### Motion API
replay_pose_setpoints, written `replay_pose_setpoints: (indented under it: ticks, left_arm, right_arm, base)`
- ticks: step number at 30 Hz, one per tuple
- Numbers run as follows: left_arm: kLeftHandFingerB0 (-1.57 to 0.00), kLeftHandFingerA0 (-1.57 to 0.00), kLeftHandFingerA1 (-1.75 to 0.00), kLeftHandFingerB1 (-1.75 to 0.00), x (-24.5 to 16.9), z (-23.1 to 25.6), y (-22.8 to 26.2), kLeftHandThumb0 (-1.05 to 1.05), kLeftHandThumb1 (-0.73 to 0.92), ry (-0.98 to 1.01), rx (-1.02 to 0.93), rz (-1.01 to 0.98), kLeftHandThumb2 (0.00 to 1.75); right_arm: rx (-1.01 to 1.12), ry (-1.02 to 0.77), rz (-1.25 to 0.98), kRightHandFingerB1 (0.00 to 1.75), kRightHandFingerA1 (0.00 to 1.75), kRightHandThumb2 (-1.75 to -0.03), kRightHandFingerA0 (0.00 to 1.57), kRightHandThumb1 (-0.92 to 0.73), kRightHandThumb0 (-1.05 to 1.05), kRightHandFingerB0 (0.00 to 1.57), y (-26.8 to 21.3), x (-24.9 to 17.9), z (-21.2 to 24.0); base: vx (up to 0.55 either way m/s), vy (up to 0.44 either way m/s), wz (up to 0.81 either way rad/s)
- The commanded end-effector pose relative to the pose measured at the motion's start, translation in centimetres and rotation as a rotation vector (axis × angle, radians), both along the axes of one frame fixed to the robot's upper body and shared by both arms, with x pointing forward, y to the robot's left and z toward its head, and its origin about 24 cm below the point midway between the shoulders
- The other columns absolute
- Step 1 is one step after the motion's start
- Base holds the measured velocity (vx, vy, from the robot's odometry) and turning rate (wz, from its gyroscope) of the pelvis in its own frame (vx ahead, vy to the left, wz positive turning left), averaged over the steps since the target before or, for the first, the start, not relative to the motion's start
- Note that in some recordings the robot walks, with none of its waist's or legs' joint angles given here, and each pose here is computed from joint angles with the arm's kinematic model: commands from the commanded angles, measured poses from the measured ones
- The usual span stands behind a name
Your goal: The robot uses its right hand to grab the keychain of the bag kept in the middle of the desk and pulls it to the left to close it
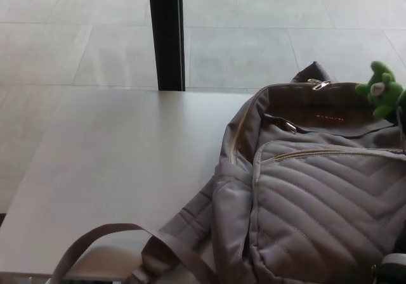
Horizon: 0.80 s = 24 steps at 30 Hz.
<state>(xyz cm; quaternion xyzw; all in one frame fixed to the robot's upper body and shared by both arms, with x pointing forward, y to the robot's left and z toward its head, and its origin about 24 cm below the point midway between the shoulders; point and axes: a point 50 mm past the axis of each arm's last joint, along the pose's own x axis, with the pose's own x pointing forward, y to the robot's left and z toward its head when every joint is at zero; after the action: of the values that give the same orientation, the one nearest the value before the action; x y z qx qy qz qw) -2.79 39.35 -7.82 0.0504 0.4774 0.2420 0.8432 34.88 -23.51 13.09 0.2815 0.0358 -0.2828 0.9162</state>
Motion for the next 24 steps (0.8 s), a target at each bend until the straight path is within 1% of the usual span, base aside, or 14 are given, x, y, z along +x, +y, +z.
replay_pose_setpoints:
  ticks: [1,6,7,10,11,12,15,16,17,18,19,22,23,24]
  left_arm:
    - [-0.68,-0.71,-0.55,-0.48,0.2,1.2,1.4,-0.58,0.91,0.028,0.064,-0.037,0.67]
    - [-0.68,-0.71,-0.55,-0.47,0.5,1.1,1.4,-0.59,0.91,0.026,0.069,-0.047,0.67]
    - [-0.71,-0.74,-0.59,-0.48,0.6,1.1,1.3,-0.58,0.90,0.017,0.070,-0.045,0.66]
    - [-0.71,-0.74,-0.58,-0.48,0.7,1.0,1.2,-0.58,0.90,0.020,0.073,-0.037,0.67]
    - [-0.71,-0.73,-0.57,-0.48,0.7,1.0,1.2,-0.58,0.91,0.024,0.079,-0.051,0.67]
    - [-0.71,-0.73,-0.58,-0.49,0.8,0.9,1.1,-0.58,0.91,0.017,0.069,-0.039,0.67]
    - [-0.71,-0.72,-0.57,-0.49,0.8,0.9,1.1,-0.59,0.90,0.015,0.061,-0.045,0.67]
    - [-0.69,-0.71,-0.57,-0.49,0.9,1.0,1.1,-0.59,0.91,0.008,0.066,-0.058,0.67]
    - [-0.69,-0.70,-0.57,-0.48,0.9,1.0,1.1,-0.59,0.91,0.007,0.068,-0.062,0.67]
    - [-0.68,-0.70,-0.55,-0.48,0.8,1.1,1.1,-0.59,0.91,0.009,0.067,-0.065,0.67]
    - [-0.68,-0.70,-0.57,-0.48,0.8,1.1,1.2,-0.58,0.91,0.007,0.068,-0.063,0.67]
    - [-0.68,-0.70,-0.57,-0.49,0.8,1.2,1.1,-0.58,0.92,-0.001,0.068,-0.078,0.67]
    - [-0.67,-0.70,-0.52,-0.49,0.9,1.1,1.1,-0.58,0.92,0.001,0.070,-0.080,0.67]
    - [-0.67,-0.70,-0.54,-0.50,1.0,1.1,1.0,-0.58,0.92,-0.004,0.074,-0.095,0.68]
  right_arm:
    - [0.289,0.131,0.107,1.75,1.75,-0.79,1.02,-0.73,-0.22,0.72,11.0,0.1,-1.1]
    - [0.313,0.168,0.161,1.75,1.75,-0.72,1.04,-0.79,-0.29,0.71,15.0,-0.7,-2.1]
    - [0.326,0.174,0.178,1.75,1.75,-0.81,1.05,-0.72,-0.25,0.80,16.1,-0.9,-2.4]
    - [0.323,0.206,0.201,1.75,1.75,-0.80,1.03,-0.73,-0.26,0.77,18.1,-1.5,-3.0]
    - [0.334,0.230,0.218,1.75,1.75,-0.85,1.02,-0.71,-0.24,0.78,19.4,-1.9,-3.4]
    - [0.309,0.264,0.233,1.75,1.75,-0.80,1.00,-0.75,-0.27,0.74,20.0,-2.0,-3.6]
    - [0.321,0.277,0.246,1.75,1.75,-0.87,1.03,-0.66,-0.25,0.74,20.9,-2.3,-3.8]
    - [0.273,0.279,0.269,1.72,1.75,-0.79,1.02,-0.73,-0.26,0.75,21.6,-2.3,-3.8]
    - [0.275,0.280,0.278,1.72,1.75,-0.77,1.03,-0.75,-0.29,0.73,21.9,-2.2,-3.8]
    - [0.274,0.278,0.285,1.31,1.43,-1.01,1.28,-0.59,-0.40,1.05,22.2,-2.2,-3.7]
    - [0.273,0.276,0.291,1.71,1.75,-0.78,1.05,-0.74,-0.29,0.76,22.4,-2.2,-3.6]
    - [0.275,0.269,0.294,1.70,1.75,-0.81,1.07,-0.72,-0.28,0.80,22.8,-2.1,-3.3]
    - [0.256,0.278,0.309,1.73,1.75,-0.82,1.13,-0.71,-0.31,0.83,23.6,-2.1,-2.9]
    - [0.246,0.284,0.328,1.32,1.45,-1.04,1.32,-0.60,-0.40,1.07,24.5,-2.2,-2.5]
  base:
    - [0.00,0.000,0.00]
    - [0.00,0.000,0.00]
    - [0.00,0.000,0.00]
    - [0.00,0.000,0.00]
    - [0.00,0.000,0.00]
    - [0.00,0.000,0.00]
    - [0.00,0.000,0.00]
    - [0.00,0.000,0.00]
    - [0.00,0.000,0.00]
    - [0.00,0.000,0.00]
    - [0.00,0.000,0.00]
    - [0.00,0.000,0.00]
    - [0.00,0.000,0.00]
    - [0.00,0.000,0.00]
